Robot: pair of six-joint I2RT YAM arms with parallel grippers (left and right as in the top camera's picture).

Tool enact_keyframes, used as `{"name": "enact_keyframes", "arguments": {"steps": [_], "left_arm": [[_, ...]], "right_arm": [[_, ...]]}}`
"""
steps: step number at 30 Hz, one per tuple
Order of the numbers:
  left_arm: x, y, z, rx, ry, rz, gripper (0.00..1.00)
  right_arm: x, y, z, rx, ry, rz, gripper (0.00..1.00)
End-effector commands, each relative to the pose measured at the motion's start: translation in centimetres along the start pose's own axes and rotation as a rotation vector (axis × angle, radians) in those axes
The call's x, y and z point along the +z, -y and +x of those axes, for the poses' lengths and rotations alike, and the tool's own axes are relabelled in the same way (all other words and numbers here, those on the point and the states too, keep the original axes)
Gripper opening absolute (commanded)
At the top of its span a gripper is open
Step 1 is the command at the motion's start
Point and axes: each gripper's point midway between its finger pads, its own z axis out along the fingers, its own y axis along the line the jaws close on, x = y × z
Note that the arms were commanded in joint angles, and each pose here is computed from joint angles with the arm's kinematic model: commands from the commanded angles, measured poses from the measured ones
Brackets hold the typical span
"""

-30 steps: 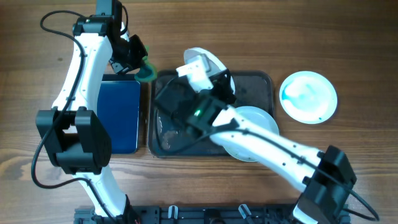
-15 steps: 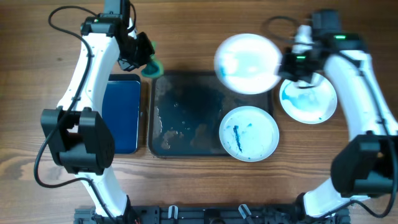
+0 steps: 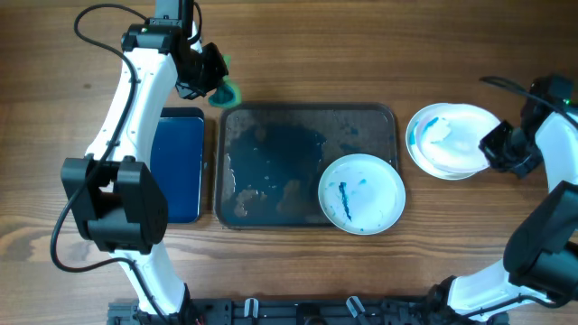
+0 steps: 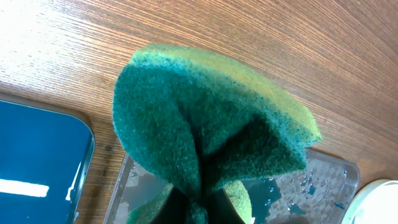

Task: Clean dirty plates on tray and stack at the side
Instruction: 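Lift the plate with the right gripper and stack it on the first plate, then grip the remaining white plate with the right gripper, drag it to tray center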

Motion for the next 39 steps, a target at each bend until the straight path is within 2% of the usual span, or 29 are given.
{"name": "enact_keyframes", "arguments": {"steps": [1, 4, 7, 11, 16, 21, 27, 37, 39], "left_arm": [[-0.3, 0.2, -0.4, 0.023, 0.018, 0.004, 0.04], [-0.3, 0.2, -0.4, 0.023, 0.018, 0.004, 0.04], [-0.3, 0.3, -0.4, 0.026, 0.02, 0.006, 0.04], [-0.3, 0.2, -0.1, 0.025, 0.01, 0.0, 0.04], [-0.2, 0.6, 0.1, 0.033, 0.007, 0.003, 0.04], [-0.2, 0.7, 0.2, 0.036, 0.006, 0.003, 0.04], [-0.2, 0.7, 0.2, 0.035, 0.006, 0.003, 0.04], [-0.2, 0.7, 0.2, 0.036, 0.006, 0.003, 0.04], [-0.2, 0.7, 0.2, 0.036, 0.005, 0.003, 0.04]], "right_arm": [[-0.5, -1.2, -0.4, 0.008, 0.028, -0.061, 0.29], [-0.8, -3.8, 1.0, -0.125, -0.019, -0.174, 0.37], [-1.4, -5.0, 3.5, -0.214, -0.106, -0.212, 0.37], [-3.3, -7.9, 9.3, -0.413, -0.301, -0.4, 0.36], [-2.1, -7.1, 14.6, -0.489, -0.433, -0.3, 0.35], [0.0, -5.9, 18.6, -0.506, -0.515, -0.246, 0.25], [1.3, -6.5, 18.3, -0.586, -0.435, -0.203, 0.15], [1.8, -7.6, 18.6, -0.655, -0.383, -0.197, 0.14], [2.4, -7.3, 19.1, -0.656, -0.388, -0.193, 0.07]]}}
